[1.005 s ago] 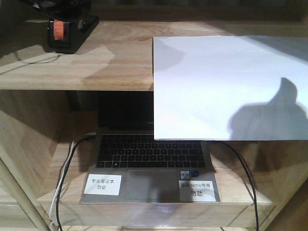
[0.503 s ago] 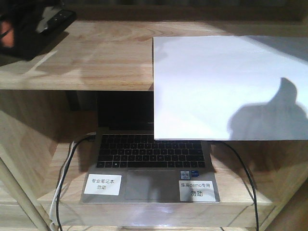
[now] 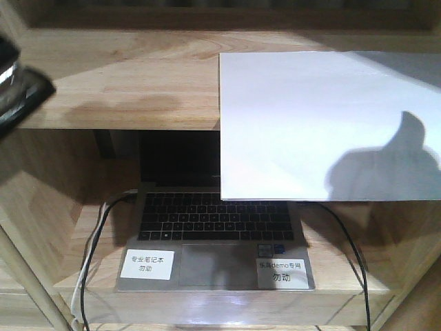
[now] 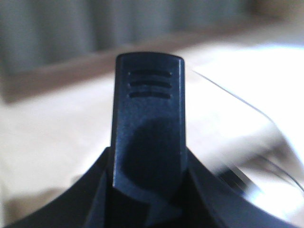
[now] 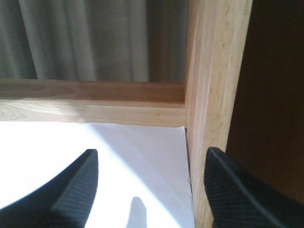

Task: Grab stapler and paper to desk for stapling
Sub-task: 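Lift the stapler with the left gripper and pull it back off the shelf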

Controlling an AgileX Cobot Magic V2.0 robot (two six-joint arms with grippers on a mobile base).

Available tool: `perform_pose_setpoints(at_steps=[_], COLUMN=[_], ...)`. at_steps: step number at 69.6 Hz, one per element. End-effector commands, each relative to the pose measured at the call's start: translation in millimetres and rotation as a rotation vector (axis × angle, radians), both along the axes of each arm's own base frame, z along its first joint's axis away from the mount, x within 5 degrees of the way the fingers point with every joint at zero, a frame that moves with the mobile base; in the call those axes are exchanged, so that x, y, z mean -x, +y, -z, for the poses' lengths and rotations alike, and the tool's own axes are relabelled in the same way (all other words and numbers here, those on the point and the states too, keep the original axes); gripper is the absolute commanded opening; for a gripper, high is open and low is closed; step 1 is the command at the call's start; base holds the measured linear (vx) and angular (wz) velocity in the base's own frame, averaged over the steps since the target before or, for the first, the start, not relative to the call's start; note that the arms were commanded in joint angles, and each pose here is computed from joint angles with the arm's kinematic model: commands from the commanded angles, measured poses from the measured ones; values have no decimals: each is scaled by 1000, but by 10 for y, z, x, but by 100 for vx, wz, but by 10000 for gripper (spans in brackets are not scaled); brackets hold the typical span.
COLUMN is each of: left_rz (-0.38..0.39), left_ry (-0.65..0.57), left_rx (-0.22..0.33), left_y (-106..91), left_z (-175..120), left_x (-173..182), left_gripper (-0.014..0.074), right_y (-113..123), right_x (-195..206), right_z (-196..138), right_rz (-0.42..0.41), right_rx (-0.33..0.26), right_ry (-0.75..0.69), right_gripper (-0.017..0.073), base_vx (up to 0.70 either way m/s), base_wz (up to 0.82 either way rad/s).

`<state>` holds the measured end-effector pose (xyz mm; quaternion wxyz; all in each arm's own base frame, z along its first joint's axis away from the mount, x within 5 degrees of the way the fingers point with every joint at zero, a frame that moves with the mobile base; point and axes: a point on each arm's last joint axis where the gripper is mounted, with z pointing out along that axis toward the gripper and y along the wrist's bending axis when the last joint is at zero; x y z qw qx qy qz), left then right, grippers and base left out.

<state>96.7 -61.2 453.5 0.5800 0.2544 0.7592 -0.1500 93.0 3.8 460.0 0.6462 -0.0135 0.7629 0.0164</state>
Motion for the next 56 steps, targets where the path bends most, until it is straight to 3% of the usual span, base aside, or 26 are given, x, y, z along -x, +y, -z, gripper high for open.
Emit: perform_pose_setpoints(at_steps=[1, 13, 36, 56], left_rz=[81, 148, 162, 164], left_ry=[-127, -96, -122, -192], left_rx=[58, 66, 69, 99], left_y=[37, 106, 328, 472], left_z=[-99, 102, 410, 475], left_x=[202, 444, 844, 1094], left_gripper=[-7, -7, -7, -7], right_y=[-5, -5, -5, -5], right_x=[2, 2, 2, 2], right_z=[-135, -135, -135, -135], right_rz=[6, 6, 6, 6], right_rx=[1, 1, 1, 1], right_ry=[-89, -89, -89, -89], right_gripper=[453, 453, 453, 453], base_vx=[0, 0, 0, 0], base_wz=[0, 0, 0, 0])
